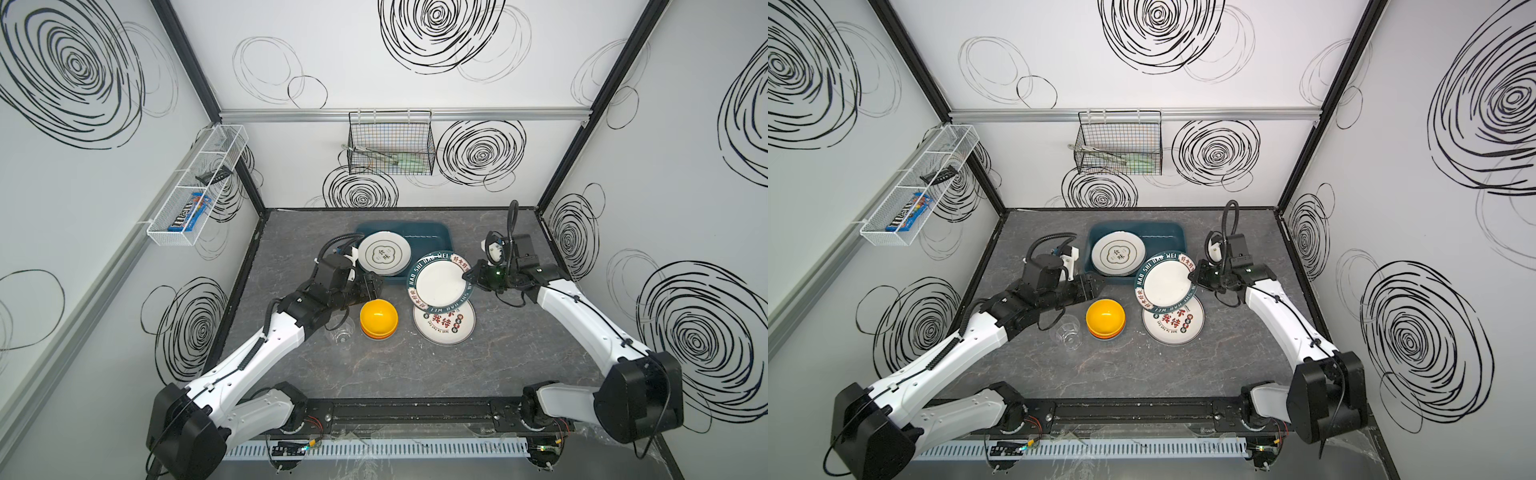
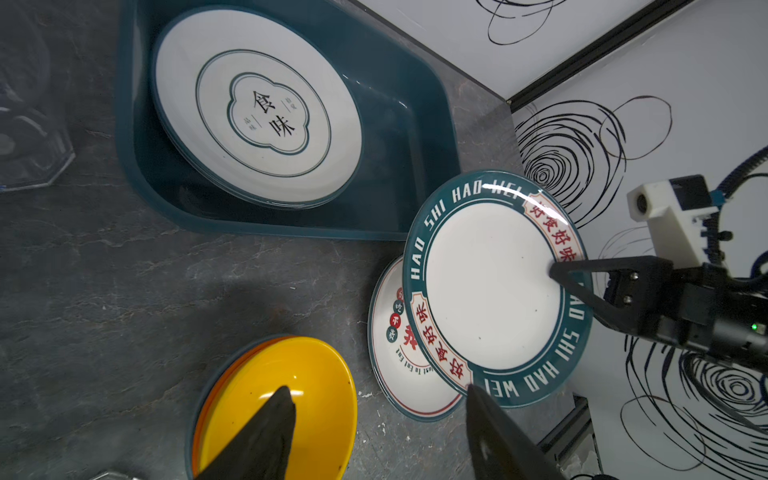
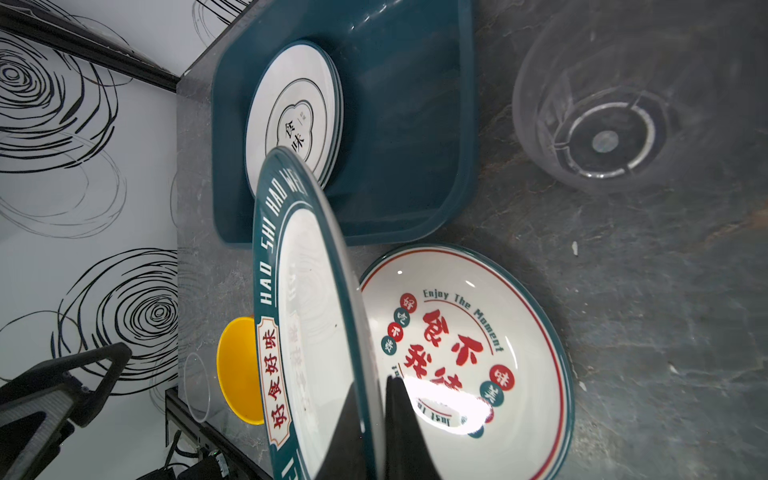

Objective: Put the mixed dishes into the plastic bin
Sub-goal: 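Carry the teal plate with the right gripper into the teal bin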

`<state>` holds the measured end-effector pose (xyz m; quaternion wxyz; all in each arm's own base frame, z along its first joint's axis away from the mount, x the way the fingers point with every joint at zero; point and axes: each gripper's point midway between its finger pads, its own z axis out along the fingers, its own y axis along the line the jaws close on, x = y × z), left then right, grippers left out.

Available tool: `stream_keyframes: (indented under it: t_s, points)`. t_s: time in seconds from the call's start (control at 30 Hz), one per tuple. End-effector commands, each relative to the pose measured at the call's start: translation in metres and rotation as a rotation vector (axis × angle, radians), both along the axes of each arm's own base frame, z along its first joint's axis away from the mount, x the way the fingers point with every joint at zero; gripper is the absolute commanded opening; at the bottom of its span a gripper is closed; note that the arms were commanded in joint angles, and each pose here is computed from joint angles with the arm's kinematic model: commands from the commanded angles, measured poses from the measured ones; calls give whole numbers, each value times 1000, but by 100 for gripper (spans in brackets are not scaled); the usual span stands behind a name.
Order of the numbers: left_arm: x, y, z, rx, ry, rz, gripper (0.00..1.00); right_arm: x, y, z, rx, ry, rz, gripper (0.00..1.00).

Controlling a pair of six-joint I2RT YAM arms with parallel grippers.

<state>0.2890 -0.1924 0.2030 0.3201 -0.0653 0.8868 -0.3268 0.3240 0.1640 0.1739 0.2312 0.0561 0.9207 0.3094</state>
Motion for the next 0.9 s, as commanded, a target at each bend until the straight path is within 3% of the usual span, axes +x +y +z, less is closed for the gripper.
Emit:
stream_keyframes:
  t_s: [0.0,0.87]
  points:
    - [-1,4,9,-47,-19,-6,70,31,17,30,49,-105,-7,0]
    - [8,33,-8,-82,22,38,75,158,86,-41,22,17,-56,0]
